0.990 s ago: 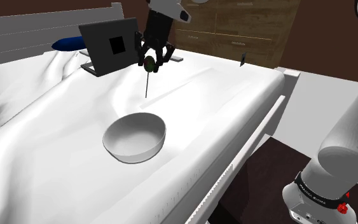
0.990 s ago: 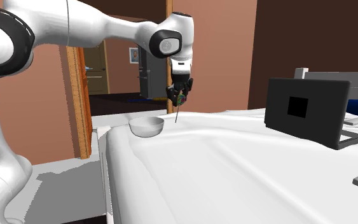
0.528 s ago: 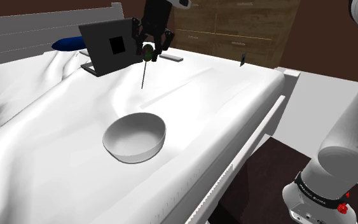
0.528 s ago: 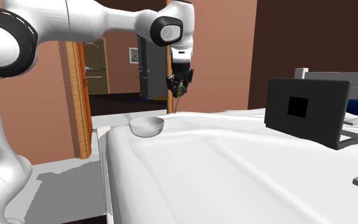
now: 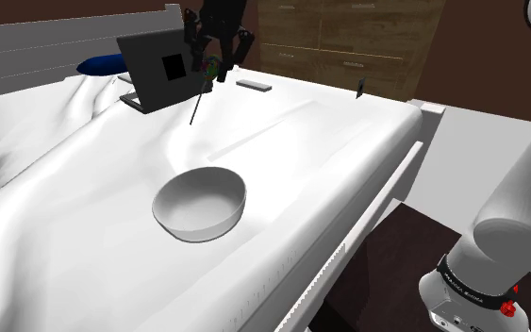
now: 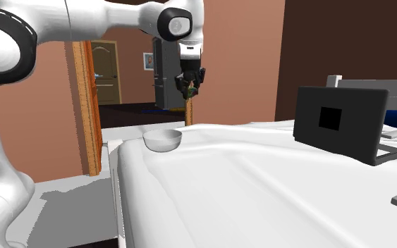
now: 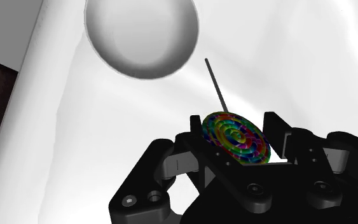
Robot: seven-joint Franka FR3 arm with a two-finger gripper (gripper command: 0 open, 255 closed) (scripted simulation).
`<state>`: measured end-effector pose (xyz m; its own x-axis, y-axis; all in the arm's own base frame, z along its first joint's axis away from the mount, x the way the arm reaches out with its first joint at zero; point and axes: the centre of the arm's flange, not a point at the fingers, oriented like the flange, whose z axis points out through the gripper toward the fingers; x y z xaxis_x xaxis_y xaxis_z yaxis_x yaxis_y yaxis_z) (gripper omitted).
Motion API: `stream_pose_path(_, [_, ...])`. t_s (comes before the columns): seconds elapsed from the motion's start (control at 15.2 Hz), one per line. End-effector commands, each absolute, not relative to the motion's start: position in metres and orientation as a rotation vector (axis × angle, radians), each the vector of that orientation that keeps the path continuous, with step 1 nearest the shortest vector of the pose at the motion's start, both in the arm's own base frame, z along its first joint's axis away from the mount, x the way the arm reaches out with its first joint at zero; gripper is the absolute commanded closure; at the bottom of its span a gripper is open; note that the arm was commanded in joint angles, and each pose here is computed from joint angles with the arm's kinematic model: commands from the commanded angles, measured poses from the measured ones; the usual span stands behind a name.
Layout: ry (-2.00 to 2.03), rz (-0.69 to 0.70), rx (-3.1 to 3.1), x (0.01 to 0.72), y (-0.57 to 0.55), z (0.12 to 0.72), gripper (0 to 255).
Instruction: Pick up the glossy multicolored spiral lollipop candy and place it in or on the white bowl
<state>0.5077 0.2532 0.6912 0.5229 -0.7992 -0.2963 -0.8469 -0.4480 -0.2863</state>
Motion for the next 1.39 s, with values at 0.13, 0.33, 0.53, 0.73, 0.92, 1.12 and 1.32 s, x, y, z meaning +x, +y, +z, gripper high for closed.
stream_pose_path(0.13, [1.354, 0.165, -2.37, 0.475, 0.291, 0.704, 255])
stream_pose_path(0.33, [1.354, 0.165, -2.37, 0.449, 0.32, 0.712, 255])
stream_pose_path(0.53, [1.354, 0.165, -2.37, 0.423, 0.349, 0.72, 255])
stream_pose_path(0.73, [1.354, 0.165, -2.37, 0.402, 0.373, 0.727, 255])
stream_pose_path(0.92, [1.354, 0.165, -2.37, 0.402, 0.373, 0.711, 255])
stream_pose_path(1.12, [1.354, 0.165, -2.37, 0.402, 0.373, 0.695, 255])
stream_pose_path(1.32, [1.354, 0.165, -2.37, 0.402, 0.373, 0.679, 255])
